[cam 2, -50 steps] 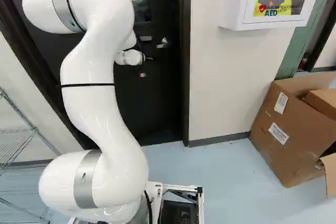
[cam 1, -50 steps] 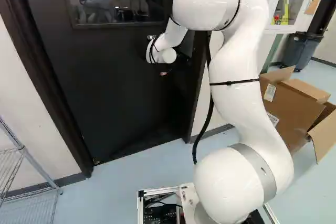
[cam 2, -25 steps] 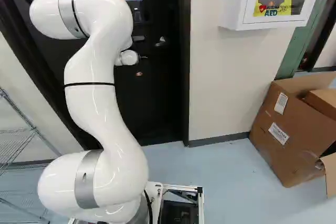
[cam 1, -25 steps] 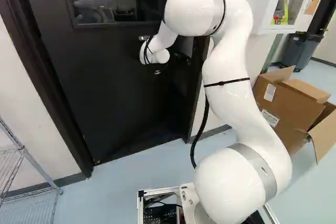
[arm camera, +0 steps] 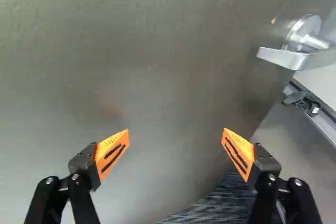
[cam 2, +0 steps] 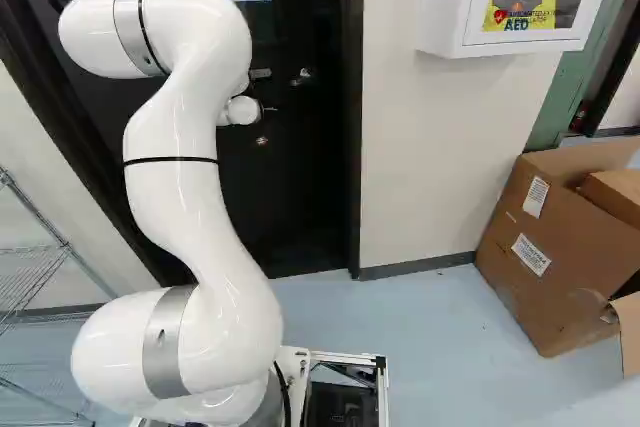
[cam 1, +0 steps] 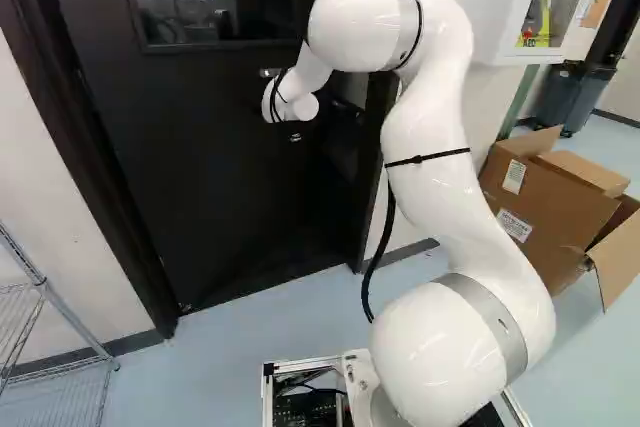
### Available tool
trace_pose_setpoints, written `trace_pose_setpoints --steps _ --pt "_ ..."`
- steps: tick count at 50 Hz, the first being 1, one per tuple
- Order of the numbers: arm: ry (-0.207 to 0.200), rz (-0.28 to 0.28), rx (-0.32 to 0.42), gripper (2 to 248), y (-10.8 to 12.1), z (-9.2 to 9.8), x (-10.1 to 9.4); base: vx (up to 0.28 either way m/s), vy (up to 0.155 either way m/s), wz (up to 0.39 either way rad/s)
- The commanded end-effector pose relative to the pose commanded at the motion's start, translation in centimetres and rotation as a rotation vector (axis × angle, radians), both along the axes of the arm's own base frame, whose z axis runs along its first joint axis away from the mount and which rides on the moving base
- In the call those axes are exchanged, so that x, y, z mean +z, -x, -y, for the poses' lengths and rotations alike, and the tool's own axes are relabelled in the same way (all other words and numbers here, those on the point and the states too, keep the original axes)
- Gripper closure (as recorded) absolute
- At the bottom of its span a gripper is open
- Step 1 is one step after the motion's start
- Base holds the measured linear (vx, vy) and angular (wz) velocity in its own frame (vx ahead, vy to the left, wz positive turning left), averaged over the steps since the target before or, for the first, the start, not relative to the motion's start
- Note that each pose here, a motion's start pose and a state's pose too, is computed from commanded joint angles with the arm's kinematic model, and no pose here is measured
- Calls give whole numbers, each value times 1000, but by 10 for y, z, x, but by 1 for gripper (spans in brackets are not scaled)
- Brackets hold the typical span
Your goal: Open the door and move inside
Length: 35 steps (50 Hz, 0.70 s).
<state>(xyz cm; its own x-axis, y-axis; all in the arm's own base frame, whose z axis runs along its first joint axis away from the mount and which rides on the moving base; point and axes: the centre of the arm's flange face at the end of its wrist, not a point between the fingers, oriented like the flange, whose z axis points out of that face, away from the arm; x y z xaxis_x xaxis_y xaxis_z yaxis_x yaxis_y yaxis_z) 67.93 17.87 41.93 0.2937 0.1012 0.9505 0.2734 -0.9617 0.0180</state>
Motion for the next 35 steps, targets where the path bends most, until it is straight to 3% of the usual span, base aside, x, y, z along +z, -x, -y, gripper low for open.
trace_pose_setpoints --steps 35 --pt "12 -49 -36 3 62 40 10 0 0 0"
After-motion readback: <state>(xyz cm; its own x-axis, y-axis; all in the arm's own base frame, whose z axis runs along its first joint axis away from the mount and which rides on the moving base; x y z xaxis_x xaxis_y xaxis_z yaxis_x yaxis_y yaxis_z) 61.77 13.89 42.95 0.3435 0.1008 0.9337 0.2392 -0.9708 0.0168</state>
